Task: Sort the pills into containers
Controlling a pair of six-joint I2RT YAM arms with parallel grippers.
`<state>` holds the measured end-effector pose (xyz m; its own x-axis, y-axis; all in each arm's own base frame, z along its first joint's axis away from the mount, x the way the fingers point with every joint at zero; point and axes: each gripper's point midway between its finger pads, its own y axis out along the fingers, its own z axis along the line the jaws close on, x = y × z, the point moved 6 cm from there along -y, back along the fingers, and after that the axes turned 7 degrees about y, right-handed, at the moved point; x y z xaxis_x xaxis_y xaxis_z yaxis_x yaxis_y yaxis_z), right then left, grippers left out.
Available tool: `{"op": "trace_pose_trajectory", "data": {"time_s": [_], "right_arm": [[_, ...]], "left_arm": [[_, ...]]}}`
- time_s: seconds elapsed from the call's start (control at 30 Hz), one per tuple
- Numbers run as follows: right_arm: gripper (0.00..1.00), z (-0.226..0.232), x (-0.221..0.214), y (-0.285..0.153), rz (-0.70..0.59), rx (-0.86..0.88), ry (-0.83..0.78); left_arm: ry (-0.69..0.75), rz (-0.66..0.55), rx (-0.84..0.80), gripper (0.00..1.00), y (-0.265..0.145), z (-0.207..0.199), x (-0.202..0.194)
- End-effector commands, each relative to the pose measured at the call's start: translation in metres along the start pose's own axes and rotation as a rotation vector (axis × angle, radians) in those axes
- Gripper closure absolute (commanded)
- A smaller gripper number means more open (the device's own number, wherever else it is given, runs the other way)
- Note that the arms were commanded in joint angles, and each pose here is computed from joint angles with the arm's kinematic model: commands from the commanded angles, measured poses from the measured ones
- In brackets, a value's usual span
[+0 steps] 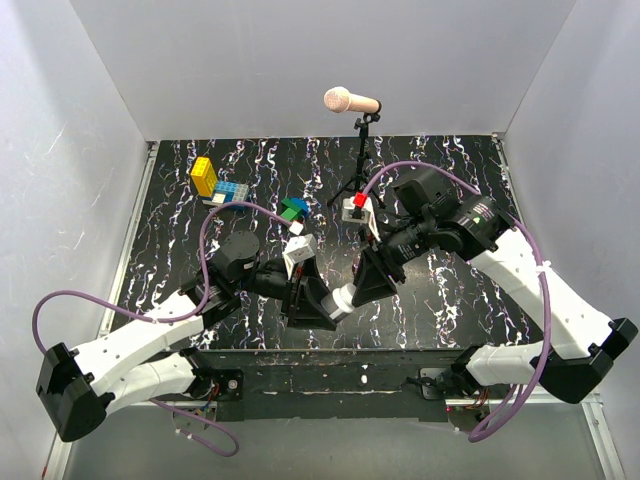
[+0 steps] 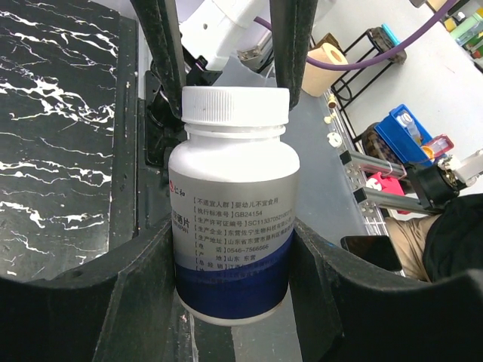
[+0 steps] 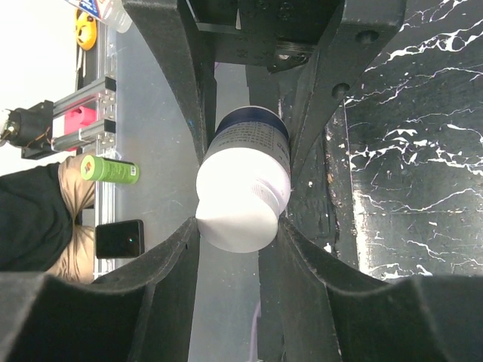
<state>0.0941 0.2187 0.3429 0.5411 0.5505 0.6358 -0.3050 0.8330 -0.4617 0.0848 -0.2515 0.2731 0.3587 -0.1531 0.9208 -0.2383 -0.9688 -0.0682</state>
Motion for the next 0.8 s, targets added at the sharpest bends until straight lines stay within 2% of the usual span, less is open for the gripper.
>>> {"op": "trace_pose_trajectory", "data": {"time_s": [0.0, 0.2, 0.47, 0.6, 0.73, 0.77], "right_arm": [[0.55, 0.000, 0.002, -0.001, 0.006, -0.046, -0.033], [0.46, -0.012, 0.009, 0.005, -0.021, -0.102, 0.044], [0.41, -0.021, 0.014, 0.010, -0.047, -0.163, 0.152], [0.31, -0.023, 0.015, 0.007, -0.088, -0.210, 0.160], [0.15, -0.015, 0.023, -0.004, -0.175, -0.254, 0.123], [0.14, -0.012, 0.024, -0.006, -0.192, -0.257, 0.114]], "left_arm": [[0.174, -0.112, 0.012, 1.00, -0.002, -0.010, 0.044], [0.201, -0.108, 0.098, 1.00, -0.003, -0.002, 0.044], [0.272, -0.115, 0.264, 1.00, -0.010, 0.016, 0.047], [0.285, -0.099, 0.273, 1.00, -0.009, 0.020, 0.046], [0.287, -0.084, 0.278, 1.00, -0.009, 0.022, 0.042], [0.289, -0.084, 0.287, 1.00, -0.010, 0.023, 0.041]]}}
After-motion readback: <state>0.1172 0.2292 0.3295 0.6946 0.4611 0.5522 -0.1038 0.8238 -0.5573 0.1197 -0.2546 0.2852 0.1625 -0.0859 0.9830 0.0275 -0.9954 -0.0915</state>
